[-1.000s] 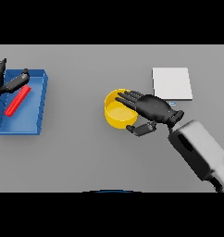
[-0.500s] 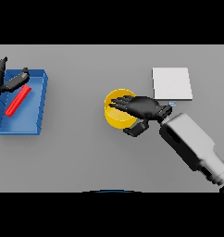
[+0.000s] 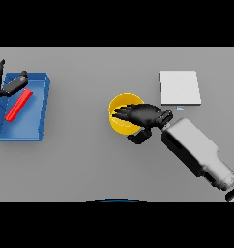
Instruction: Pick up the red beaker and tilt it to pour out 1 green nut into yellow bowl. Pick up the yellow bowl and place it on the metallic measuring scale.
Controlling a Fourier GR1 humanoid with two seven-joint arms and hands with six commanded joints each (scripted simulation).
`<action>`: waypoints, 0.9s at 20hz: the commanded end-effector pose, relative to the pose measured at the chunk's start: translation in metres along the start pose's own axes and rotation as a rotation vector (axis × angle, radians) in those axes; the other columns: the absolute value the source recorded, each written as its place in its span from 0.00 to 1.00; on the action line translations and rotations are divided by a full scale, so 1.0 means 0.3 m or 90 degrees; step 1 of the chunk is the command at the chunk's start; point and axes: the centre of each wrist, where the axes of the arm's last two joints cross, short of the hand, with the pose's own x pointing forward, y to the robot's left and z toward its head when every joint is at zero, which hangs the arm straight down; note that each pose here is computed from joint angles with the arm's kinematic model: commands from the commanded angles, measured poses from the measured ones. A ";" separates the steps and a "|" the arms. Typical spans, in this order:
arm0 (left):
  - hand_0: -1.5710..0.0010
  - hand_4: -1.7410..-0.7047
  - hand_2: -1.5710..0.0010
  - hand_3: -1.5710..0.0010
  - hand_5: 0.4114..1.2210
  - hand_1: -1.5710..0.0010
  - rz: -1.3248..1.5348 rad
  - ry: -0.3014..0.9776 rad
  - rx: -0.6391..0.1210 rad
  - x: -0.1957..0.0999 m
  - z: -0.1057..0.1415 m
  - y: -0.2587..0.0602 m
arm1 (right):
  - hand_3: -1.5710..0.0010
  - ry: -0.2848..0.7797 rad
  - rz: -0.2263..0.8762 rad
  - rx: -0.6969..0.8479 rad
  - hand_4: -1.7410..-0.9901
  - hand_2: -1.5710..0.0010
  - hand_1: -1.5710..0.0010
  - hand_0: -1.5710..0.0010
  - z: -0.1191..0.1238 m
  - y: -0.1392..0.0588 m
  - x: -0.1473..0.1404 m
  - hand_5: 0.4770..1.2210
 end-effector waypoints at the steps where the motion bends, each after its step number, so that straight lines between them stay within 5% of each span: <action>1: 1.00 0.92 1.00 1.00 0.39 1.00 -0.001 -0.004 0.000 -0.013 0.001 0.003 | 0.94 0.011 0.008 0.005 0.54 0.96 0.97 0.99 -0.006 -0.004 0.007 0.41; 3: 1.00 0.91 1.00 1.00 0.38 1.00 0.006 -0.005 -0.004 0.004 -0.005 -0.010 | 0.84 0.009 0.024 0.006 0.47 0.85 0.85 0.84 -0.012 -0.006 0.006 0.57; 5: 1.00 0.91 1.00 1.00 0.39 1.00 0.007 0.001 0.001 -0.001 0.000 0.001 | 0.70 -0.006 0.017 0.019 0.34 0.60 0.58 0.54 -0.008 0.002 -0.006 0.72; 8: 1.00 0.91 1.00 1.00 0.39 1.00 0.005 -0.002 0.002 -0.005 0.010 0.001 | 0.45 -0.011 0.013 0.057 0.18 0.31 0.30 0.28 0.004 -0.019 -0.014 0.86; 12: 1.00 0.91 1.00 1.00 0.39 1.00 0.009 -0.006 0.005 0.002 0.016 -0.002 | 0.27 -0.012 0.004 0.061 0.08 0.16 0.12 0.11 0.018 -0.019 -0.016 0.94; 18: 1.00 0.91 1.00 1.00 0.39 1.00 0.005 -0.001 0.009 -0.003 0.026 0.011 | 0.24 -0.002 0.000 0.040 0.02 0.06 0.03 0.03 0.046 -0.052 -0.005 0.98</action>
